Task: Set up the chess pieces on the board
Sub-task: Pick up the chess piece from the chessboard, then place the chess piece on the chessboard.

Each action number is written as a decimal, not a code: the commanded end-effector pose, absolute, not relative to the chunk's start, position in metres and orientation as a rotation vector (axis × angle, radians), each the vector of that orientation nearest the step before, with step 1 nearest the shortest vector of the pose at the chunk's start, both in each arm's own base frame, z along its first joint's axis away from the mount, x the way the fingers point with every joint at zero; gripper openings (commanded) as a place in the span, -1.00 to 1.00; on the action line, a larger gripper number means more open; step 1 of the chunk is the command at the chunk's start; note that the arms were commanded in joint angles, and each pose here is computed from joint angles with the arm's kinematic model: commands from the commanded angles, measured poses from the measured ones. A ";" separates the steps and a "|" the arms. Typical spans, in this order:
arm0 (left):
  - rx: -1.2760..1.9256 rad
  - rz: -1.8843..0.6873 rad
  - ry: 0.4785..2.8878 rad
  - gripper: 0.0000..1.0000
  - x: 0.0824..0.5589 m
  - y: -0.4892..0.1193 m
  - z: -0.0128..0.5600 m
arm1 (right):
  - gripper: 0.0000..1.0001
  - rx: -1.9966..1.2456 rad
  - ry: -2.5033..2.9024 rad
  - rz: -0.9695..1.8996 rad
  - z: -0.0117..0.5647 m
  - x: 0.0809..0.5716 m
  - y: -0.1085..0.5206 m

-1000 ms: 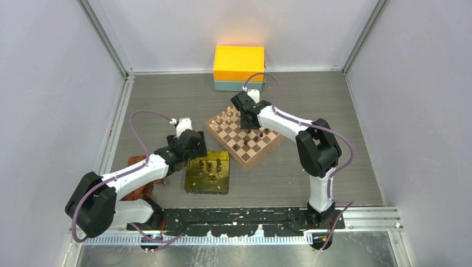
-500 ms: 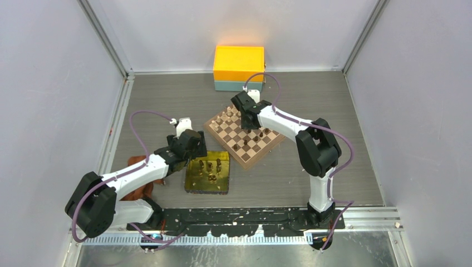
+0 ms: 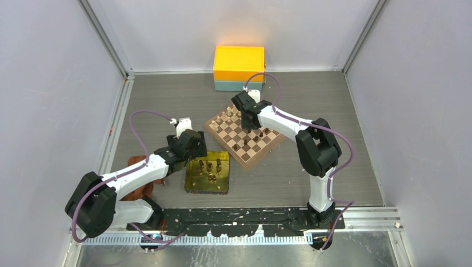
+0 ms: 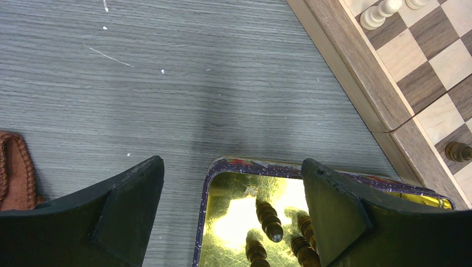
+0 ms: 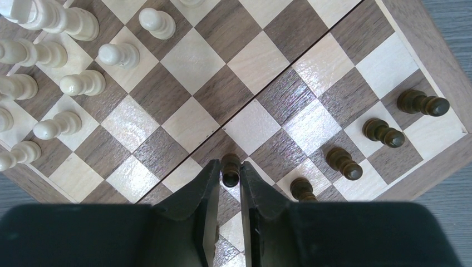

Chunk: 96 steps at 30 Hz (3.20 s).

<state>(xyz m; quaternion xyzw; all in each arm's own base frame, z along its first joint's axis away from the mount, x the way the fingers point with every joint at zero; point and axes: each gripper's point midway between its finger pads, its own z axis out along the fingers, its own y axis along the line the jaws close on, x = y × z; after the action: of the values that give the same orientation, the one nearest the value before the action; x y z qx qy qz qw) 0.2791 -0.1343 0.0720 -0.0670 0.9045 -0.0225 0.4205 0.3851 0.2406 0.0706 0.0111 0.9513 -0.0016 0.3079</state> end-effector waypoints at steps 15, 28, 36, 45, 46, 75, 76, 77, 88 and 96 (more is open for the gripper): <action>-0.199 -0.075 2.215 0.88 0.288 -0.138 0.082 | -0.69 0.056 2.499 0.028 0.072 0.387 0.241; -0.204 -0.079 2.213 0.88 0.288 -0.138 0.082 | -0.83 0.054 2.446 0.048 0.105 0.377 0.236; -0.206 -0.080 2.210 0.88 0.289 -0.138 0.083 | -0.86 0.032 2.425 0.048 0.117 0.360 0.233; -0.206 -0.082 2.209 0.88 0.289 -0.138 0.083 | -0.87 0.012 2.425 0.046 0.118 0.338 0.230; -0.206 -0.081 2.210 0.88 0.289 -0.138 0.083 | -0.87 0.005 2.422 0.048 0.120 0.335 0.230; -0.195 -0.077 2.219 0.88 0.291 -0.141 0.082 | -0.87 -0.038 2.461 0.020 0.088 0.326 0.240; -0.194 -0.077 2.220 0.88 0.291 -0.141 0.082 | -0.87 -0.038 2.462 0.020 0.087 0.327 0.240; -0.193 -0.077 2.220 0.88 0.291 -0.141 0.082 | -0.87 -0.036 2.463 0.021 0.086 0.327 0.240; -0.193 -0.075 2.226 0.88 0.292 -0.142 0.080 | -0.85 -0.040 2.473 0.027 0.080 0.330 0.242; -0.197 -0.075 2.222 0.88 0.291 -0.141 0.080 | -0.84 -0.035 2.469 0.030 0.079 0.333 0.242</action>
<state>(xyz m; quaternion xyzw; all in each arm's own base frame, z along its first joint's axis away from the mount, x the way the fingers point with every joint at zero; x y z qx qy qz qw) 0.2809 -0.1358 0.0661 -0.0669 0.9064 -0.0196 0.4166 0.3175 0.2323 0.0627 -0.0241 0.9532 -0.0067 0.3014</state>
